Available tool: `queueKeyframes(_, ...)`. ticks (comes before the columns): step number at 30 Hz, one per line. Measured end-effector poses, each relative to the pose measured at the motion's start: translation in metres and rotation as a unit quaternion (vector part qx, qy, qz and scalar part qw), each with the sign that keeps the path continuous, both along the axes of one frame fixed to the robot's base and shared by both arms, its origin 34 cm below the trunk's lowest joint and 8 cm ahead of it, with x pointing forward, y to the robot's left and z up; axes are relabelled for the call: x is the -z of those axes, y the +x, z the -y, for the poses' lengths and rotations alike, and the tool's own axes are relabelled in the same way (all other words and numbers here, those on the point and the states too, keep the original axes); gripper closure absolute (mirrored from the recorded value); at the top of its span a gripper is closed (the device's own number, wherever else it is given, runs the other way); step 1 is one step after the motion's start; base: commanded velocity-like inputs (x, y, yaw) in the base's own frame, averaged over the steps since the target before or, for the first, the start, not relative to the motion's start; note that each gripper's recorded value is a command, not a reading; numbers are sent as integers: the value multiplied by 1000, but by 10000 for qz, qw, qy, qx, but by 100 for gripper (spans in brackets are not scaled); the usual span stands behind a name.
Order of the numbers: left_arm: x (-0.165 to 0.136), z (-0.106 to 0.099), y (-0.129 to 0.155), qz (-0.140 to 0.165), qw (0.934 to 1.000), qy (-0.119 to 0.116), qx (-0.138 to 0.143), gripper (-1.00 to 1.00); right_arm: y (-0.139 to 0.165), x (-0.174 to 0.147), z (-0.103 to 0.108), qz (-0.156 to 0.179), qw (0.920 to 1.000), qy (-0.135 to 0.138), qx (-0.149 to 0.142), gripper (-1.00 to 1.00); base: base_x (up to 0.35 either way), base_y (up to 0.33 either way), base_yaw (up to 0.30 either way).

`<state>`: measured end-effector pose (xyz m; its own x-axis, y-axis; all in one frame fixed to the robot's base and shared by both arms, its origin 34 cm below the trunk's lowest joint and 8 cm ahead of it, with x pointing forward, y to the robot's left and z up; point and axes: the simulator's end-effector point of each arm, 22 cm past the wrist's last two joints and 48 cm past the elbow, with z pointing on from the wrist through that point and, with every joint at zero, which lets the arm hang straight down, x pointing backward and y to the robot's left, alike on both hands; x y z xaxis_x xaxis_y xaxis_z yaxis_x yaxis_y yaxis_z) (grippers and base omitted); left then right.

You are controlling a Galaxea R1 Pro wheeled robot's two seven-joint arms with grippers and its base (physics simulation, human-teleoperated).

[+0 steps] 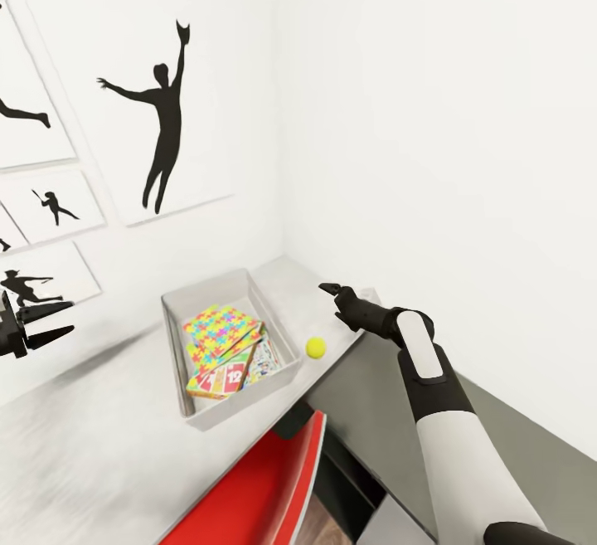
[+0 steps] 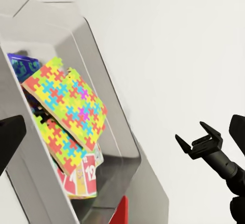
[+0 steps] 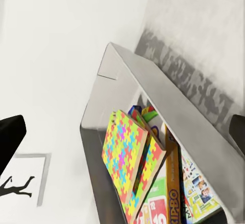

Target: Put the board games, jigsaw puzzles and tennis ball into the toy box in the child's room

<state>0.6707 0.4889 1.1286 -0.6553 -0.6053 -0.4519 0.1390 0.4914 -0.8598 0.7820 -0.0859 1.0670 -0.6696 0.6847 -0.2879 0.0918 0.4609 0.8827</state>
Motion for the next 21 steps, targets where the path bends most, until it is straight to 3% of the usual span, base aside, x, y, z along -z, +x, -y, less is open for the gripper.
queueKeyframes(11, 1, 1, 0, -5, 10000, -2, 4, -100, 0, 0, 0, -2, 10000, -2, -1, -100, 21, -138, -51)
queueKeyframes(21, 0, 0, 0, -4, 10000, 2, 2, -100, 0, 1, 0, -6, 10000, -20, -1, -100, 1, -28, -7)
